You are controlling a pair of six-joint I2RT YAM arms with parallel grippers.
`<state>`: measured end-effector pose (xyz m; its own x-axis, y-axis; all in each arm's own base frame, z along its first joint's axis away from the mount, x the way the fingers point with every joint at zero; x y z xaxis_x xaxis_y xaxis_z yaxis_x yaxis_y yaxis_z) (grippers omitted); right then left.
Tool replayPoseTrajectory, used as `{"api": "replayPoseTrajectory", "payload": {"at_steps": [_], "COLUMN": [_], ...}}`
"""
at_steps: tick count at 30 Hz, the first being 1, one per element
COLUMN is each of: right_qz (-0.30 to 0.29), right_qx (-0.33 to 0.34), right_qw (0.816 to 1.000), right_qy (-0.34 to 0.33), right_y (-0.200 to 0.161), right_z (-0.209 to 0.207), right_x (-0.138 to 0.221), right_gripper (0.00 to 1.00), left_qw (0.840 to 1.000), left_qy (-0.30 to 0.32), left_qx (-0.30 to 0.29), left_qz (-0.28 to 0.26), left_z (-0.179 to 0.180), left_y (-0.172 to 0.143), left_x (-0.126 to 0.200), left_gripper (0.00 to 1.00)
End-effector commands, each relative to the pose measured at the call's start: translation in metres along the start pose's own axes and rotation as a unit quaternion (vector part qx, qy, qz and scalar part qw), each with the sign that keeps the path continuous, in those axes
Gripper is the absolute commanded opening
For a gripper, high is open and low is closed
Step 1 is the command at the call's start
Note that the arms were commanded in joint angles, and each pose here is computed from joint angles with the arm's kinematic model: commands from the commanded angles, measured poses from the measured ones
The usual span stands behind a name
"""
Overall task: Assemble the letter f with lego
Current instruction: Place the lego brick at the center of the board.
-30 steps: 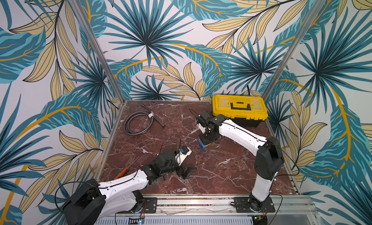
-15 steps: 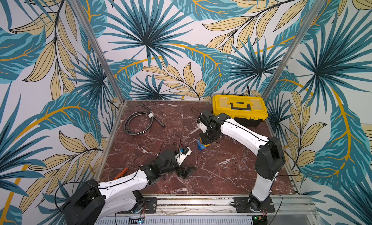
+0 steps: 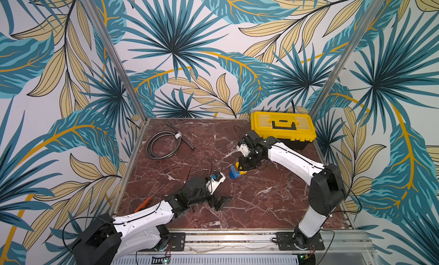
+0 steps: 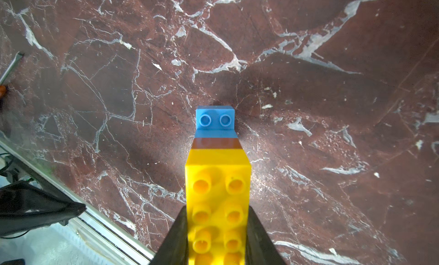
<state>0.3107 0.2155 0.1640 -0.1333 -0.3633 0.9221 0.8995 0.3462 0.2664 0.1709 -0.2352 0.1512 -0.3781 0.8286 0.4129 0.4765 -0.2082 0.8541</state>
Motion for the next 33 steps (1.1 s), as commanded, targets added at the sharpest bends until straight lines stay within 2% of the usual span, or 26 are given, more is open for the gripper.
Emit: {"api": "replayPoseTrajectory", "payload": {"at_steps": [1, 18, 33], "right_qz": [-0.032, -0.053, -0.039], "right_qx": [-0.021, -0.085, -0.112], "right_qw": [0.998, 0.987, 0.985], "right_qy": [0.043, 0.123, 0.128], "right_y": [0.002, -0.009, -0.019], "right_z": [0.001, -0.019, -0.033], "right_x": [0.003, -0.019, -0.049], "right_gripper": [0.31, 0.40, 0.43], "left_qw": [1.000, 1.000, 1.000], "left_qy": [-0.002, -0.006, -0.007], "left_qx": [-0.005, -0.006, -0.003], "left_qz": [-0.018, -0.017, -0.009], "left_z": [-0.003, -0.004, -0.003], "left_y": [0.011, 0.015, 0.013], "left_x": [0.002, 0.000, -0.004], "left_gripper": [0.99, 0.99, 0.99]}}
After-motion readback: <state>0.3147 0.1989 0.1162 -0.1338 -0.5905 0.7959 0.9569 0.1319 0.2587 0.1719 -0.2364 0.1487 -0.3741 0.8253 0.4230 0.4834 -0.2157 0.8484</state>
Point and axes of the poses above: each gripper's point midway between its finger pads, its own x axis back along the fingers, its own z axis along the line the jaws close on, y = z × x, the point moved 5 cm from there along x, back along the fingers, and after that the axes turned 5 degrees about x, right-handed, at the moved point
